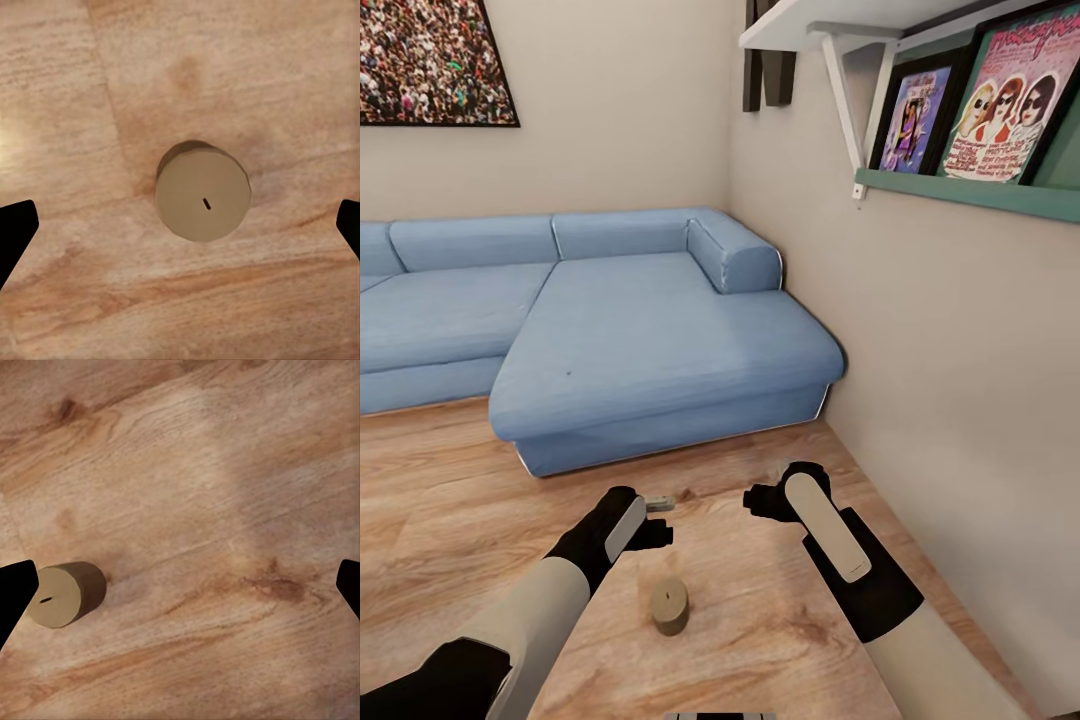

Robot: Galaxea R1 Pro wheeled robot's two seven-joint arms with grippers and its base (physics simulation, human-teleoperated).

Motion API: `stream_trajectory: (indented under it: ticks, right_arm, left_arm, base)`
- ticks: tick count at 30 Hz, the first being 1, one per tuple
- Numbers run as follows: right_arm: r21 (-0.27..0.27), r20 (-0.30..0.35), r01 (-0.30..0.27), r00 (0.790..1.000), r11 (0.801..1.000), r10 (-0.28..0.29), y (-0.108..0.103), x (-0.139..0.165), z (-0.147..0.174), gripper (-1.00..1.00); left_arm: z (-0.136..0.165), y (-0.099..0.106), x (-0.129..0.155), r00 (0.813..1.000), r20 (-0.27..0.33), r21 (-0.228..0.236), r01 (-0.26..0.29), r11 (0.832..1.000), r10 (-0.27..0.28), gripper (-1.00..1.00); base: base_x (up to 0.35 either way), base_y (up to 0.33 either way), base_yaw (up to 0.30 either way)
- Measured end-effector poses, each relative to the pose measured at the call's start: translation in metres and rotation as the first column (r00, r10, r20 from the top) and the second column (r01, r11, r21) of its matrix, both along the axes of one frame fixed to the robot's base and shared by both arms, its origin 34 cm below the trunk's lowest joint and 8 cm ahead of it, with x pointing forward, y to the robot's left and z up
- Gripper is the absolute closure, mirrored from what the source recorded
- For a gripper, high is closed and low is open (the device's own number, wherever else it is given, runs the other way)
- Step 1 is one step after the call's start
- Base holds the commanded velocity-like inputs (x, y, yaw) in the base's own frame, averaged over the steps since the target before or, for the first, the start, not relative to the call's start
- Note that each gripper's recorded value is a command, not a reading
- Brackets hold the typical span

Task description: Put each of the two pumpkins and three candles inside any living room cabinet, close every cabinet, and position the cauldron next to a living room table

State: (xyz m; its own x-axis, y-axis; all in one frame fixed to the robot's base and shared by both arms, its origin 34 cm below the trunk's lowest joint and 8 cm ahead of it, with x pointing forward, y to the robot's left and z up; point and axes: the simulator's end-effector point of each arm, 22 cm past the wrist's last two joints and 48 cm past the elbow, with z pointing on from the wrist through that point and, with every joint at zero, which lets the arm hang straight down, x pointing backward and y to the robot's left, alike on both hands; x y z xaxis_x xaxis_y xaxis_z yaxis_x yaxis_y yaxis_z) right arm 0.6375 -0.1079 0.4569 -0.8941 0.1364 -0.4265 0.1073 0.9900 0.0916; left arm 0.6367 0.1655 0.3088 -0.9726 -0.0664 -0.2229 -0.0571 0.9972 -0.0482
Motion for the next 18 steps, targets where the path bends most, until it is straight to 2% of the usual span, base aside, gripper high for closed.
stream_trajectory:
  ticks: [10, 18]
  right_arm:
    - [0.0, -0.029, 0.0, 1.0, 1.0, 0.0, 0.0, -0.001, -0.017, -1.0]
    - [0.0, -0.062, 0.0, 0.998, 1.0, 0.0, 0.0, -0.004, -0.036, -1.0]
  left_arm:
    - [-0.016, 0.0, -0.004, 1.0, -0.022, 0.001, -0.002, 1.0, 0.002, -1.0]
    - [-0.034, 0.0, -0.003, 1.0, -0.016, -0.005, -0.015, 1.0, 0.015, -1.0]
  base:
    - [0.001, -0.001, 0.0]
    - [0.0, 0.0, 0.0]
